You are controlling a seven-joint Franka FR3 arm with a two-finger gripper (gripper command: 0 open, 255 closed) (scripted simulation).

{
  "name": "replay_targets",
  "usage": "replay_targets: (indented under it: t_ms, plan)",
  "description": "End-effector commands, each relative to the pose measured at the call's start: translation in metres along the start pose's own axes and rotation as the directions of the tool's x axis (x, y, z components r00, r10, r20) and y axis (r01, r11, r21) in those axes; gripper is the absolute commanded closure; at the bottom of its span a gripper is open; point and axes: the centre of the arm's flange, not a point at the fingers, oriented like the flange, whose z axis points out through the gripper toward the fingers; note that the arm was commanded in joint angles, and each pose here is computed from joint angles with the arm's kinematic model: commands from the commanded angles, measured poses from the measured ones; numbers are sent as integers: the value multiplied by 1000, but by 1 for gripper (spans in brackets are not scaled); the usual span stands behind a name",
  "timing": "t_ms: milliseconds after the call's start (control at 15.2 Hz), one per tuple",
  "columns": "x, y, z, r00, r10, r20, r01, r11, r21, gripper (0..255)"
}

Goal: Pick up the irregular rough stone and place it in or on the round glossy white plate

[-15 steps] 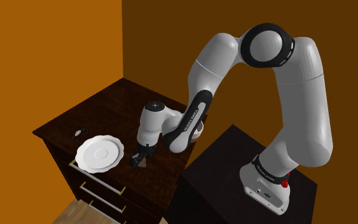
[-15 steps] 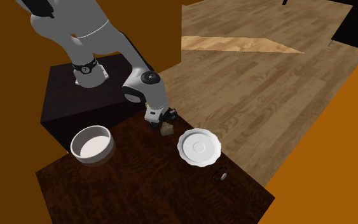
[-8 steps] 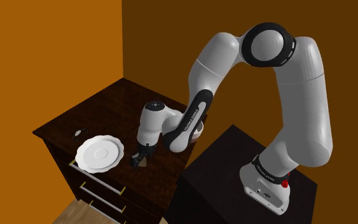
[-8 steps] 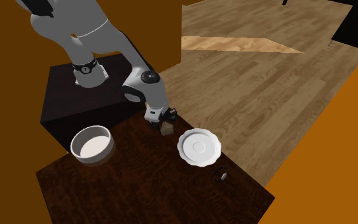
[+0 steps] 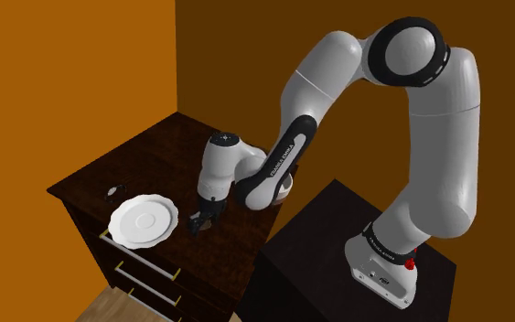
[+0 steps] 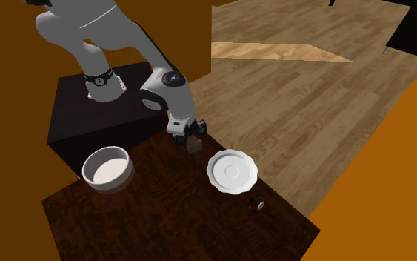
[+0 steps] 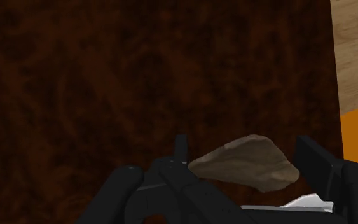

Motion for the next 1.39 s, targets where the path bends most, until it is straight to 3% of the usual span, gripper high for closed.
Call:
replay_targets:
  t_ms: [0,462,1122,1188,1254,1320]
  plan:
    - [-1,-2,-10,1000,0,0,0,1000,0,255]
    - [-2,-6,-43,1000,0,0,0,1000,0,255]
    - [110,-75,-40,1000,0,0,0,1000,0,255]
    - [95,-69,-40,1000,-1,-1,1,1000,1,255]
    - [95,-69,-40,1000,-1,-1,1,1000,1,0]
    - [92,-78,-26,988,150,-26,-152,987,-61,0]
